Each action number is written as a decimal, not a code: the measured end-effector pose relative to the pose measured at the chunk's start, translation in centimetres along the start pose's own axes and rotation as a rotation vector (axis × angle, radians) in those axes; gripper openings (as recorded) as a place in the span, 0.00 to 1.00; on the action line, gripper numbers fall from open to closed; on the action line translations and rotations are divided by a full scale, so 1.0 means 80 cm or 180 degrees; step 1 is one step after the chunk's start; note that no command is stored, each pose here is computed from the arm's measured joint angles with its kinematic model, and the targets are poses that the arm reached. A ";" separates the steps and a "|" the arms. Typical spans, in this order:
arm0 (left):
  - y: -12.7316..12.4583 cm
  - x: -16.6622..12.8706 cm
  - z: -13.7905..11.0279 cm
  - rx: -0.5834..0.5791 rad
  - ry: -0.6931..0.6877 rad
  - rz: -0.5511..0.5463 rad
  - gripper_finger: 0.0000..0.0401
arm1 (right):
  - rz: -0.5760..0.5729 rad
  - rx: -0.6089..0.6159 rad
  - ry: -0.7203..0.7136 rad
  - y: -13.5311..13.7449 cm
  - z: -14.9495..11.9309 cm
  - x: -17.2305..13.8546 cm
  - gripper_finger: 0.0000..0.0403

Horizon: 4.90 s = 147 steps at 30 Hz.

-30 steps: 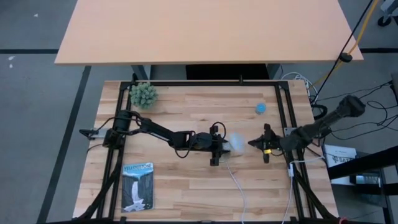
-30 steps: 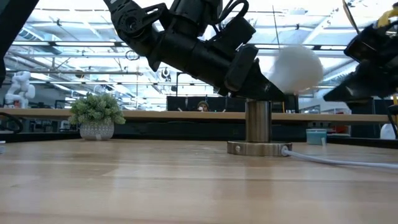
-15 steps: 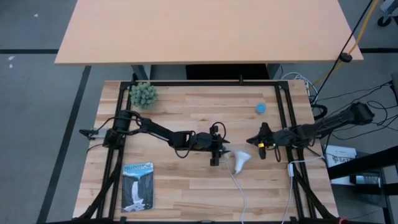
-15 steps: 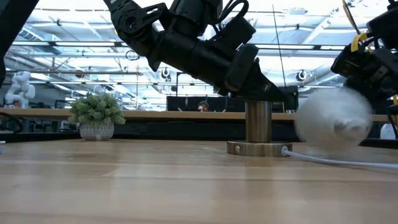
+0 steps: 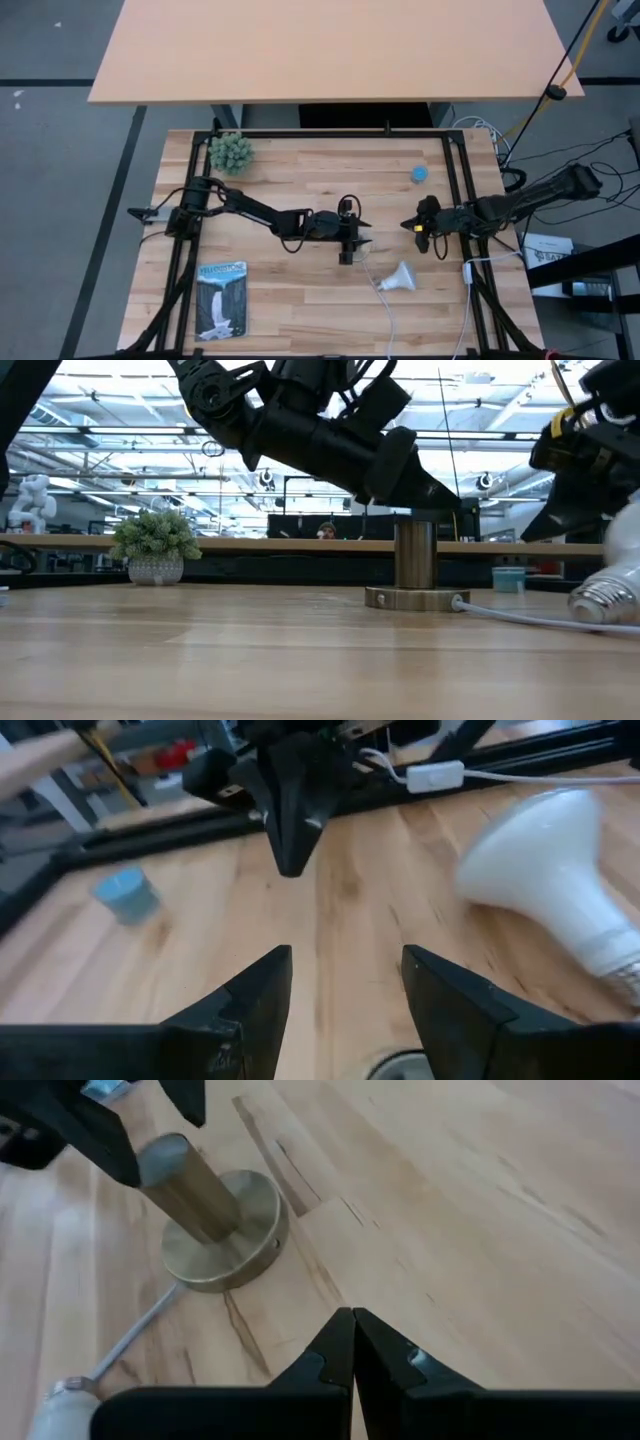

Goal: Screw lightbulb
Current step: Insert the lightbulb into the desk lamp

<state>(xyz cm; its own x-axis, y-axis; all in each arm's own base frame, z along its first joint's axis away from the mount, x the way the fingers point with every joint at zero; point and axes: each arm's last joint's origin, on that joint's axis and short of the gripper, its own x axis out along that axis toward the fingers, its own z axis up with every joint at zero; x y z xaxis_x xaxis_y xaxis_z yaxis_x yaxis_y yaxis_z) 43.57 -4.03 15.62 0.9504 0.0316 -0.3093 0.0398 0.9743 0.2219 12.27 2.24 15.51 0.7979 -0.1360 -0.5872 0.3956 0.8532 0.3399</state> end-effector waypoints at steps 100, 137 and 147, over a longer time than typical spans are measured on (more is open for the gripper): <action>-0.030 0.034 0.143 -0.0270 0.1136 -0.0532 0.26 | -0.0308 0.0476 0.0548 0.004 -0.016 -0.001 0.00; 0.024 -0.165 -0.056 -0.1484 0.0003 0.0173 0.25 | -0.0875 0.1344 0.1561 0.059 0.023 -0.077 0.00; 0.023 -0.170 -0.066 -0.1559 0.0015 0.0290 0.25 | -0.0862 0.2043 0.2666 0.099 0.020 -0.077 0.00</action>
<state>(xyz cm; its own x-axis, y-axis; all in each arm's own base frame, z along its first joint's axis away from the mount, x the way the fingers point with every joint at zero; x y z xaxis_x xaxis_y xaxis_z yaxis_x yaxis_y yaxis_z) 29.07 -1.47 15.36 0.9418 0.1215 -0.3134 -0.1941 0.9579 -0.2118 11.17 9.00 23.01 0.1815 0.3140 -0.9319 0.8695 0.3915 0.3012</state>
